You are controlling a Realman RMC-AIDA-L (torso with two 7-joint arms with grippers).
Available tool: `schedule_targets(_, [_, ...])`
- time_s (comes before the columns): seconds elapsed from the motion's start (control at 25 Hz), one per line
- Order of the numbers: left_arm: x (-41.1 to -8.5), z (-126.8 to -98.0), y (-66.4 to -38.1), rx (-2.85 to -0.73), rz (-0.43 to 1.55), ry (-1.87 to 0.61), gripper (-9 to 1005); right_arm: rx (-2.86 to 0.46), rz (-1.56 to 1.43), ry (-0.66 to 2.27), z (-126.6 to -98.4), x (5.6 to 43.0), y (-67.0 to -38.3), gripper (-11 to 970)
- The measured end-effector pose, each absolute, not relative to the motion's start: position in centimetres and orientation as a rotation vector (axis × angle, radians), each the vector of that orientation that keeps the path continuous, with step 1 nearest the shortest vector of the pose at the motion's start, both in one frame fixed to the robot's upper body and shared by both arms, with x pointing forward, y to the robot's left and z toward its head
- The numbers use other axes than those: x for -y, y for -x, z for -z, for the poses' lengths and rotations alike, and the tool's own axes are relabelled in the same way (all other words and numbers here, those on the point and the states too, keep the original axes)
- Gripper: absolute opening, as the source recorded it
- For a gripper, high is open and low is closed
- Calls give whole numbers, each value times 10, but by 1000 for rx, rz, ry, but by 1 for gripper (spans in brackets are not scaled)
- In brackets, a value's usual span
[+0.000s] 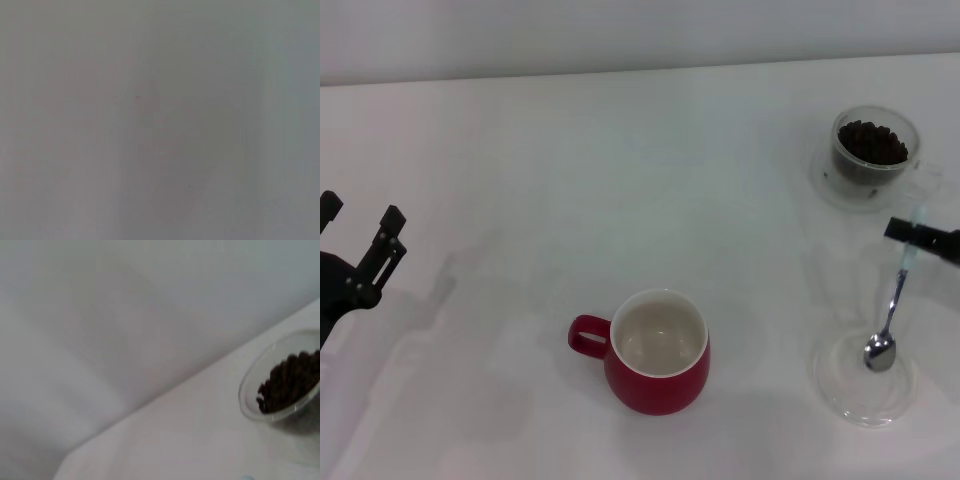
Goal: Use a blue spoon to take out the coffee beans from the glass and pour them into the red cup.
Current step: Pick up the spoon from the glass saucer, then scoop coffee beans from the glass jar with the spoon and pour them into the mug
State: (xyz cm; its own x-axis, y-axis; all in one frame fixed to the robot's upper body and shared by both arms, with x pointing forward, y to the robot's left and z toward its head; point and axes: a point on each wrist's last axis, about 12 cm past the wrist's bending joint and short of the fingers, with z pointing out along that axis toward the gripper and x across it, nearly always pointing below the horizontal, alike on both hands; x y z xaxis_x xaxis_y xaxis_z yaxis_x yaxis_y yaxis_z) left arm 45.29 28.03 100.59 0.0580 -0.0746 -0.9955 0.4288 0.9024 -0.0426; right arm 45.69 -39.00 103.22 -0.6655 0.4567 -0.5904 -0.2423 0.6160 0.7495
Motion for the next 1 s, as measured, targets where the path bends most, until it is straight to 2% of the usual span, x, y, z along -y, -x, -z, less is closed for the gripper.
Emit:
schedule_targets(0.48, [-279, -1008, -458, -1458, 394, -302, 728, -1878, -1102, -172, -1053, 398, -466, 148])
schedule_targets(1.0, [-277, -1007, -459, -1467, 396, -303, 728, -1769, -1039, -92, -1081, 392, -512, 149])
